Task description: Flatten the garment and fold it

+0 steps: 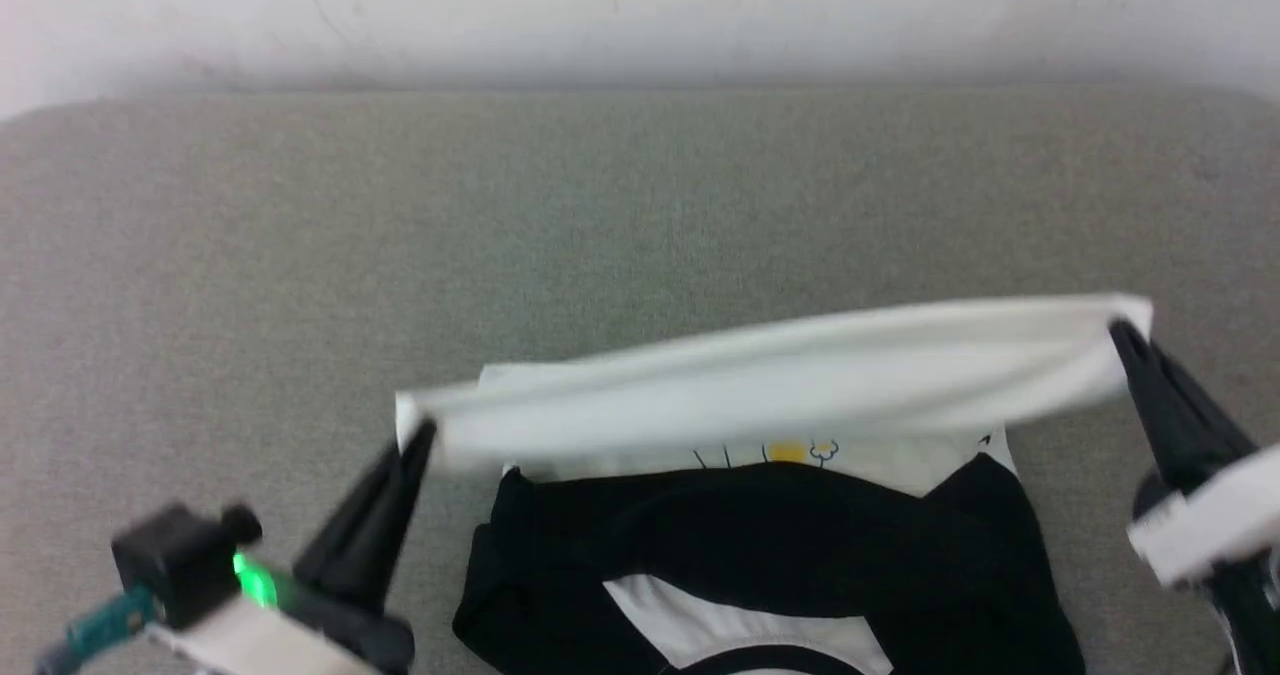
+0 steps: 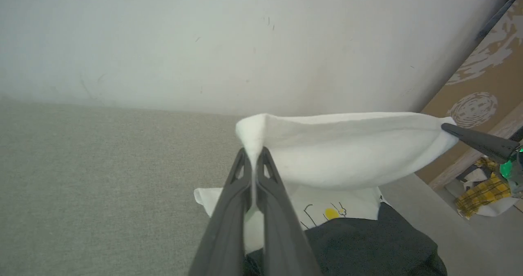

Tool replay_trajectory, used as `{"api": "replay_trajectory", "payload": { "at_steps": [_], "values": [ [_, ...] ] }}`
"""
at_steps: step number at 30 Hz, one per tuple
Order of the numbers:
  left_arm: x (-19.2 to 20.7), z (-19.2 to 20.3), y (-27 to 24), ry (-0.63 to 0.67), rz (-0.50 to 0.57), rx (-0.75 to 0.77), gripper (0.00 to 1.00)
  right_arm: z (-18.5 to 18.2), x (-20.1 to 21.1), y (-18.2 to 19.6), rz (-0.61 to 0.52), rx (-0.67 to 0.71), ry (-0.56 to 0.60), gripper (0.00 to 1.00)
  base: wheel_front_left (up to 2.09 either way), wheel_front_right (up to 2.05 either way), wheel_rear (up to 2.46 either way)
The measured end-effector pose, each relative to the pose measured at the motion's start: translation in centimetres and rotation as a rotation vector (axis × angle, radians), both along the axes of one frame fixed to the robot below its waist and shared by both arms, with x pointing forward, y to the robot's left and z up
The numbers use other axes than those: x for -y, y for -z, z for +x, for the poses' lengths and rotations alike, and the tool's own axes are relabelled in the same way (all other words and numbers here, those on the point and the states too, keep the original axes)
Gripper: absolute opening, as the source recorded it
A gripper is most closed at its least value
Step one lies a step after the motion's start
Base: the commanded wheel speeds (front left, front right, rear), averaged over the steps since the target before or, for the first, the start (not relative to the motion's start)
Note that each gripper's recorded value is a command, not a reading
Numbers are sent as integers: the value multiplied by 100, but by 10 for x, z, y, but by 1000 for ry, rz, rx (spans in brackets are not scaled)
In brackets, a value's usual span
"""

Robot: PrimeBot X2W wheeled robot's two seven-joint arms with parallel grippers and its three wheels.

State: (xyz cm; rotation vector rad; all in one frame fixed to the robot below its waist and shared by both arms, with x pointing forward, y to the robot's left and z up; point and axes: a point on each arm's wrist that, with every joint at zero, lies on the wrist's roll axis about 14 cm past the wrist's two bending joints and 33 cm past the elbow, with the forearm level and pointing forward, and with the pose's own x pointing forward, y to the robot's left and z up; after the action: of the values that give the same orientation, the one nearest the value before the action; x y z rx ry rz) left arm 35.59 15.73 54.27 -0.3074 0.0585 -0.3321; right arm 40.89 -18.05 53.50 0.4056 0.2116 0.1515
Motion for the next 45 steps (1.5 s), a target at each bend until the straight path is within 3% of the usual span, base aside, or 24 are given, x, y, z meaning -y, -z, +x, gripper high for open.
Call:
{"api": "replay_trajectory", "payload": {
  "at_steps": [5, 14, 19, 24, 25, 26, 27, 28, 29, 37, 41, 45],
  "values": [
    [5, -48, 17, 6, -75, -106, 0, -46, 17, 16, 64, -52, 57, 0, 0, 0, 0],
    [31, -98, 56, 83, -139, -297, 0, -104, 6, 57, 118, -190, 39, 0, 0, 0, 0],
    [45, -122, 93, 137, -140, -467, 0, -124, 6, 76, 71, -280, 29, 0, 0, 0, 0],
    [38, -129, 114, 120, -99, -524, 0, -132, 12, 90, 3, -341, 34, 0, 0, 0, 0],
    [36, -131, 117, 117, -91, -534, 0, -134, 12, 94, -11, -359, 31, 24, 0, 0, 0],
    [36, -131, 121, 116, -80, -541, 26, -136, 12, 97, -22, -376, 27, 67, 0, 0, 0],
    [35, -132, 123, 115, -70, -545, 45, -136, 12, 99, -27, -385, 25, 100, 0, 0, 0],
    [33, -131, 125, 113, -61, -546, 83, -137, 13, 100, -28, -389, 27, 100, 0, 0, 0],
    [33, -130, 126, 112, -55, -545, 100, -137, 14, 101, -28, -391, 28, 100, 0, 0, 0],
    [26, -111, 104, 45, -122, -454, 100, -132, 15, 90, 0, -352, 35, 100, 0, 0, 0],
    [4, -88, 68, -61, -160, -289, 100, -121, 30, 73, -16, -285, 82, 100, 0, 0, 0],
    [-32, -62, 25, -234, -68, -35, 100, -107, 52, 61, -92, -223, 151, 100, 0, 0, 0]
  ]
}}
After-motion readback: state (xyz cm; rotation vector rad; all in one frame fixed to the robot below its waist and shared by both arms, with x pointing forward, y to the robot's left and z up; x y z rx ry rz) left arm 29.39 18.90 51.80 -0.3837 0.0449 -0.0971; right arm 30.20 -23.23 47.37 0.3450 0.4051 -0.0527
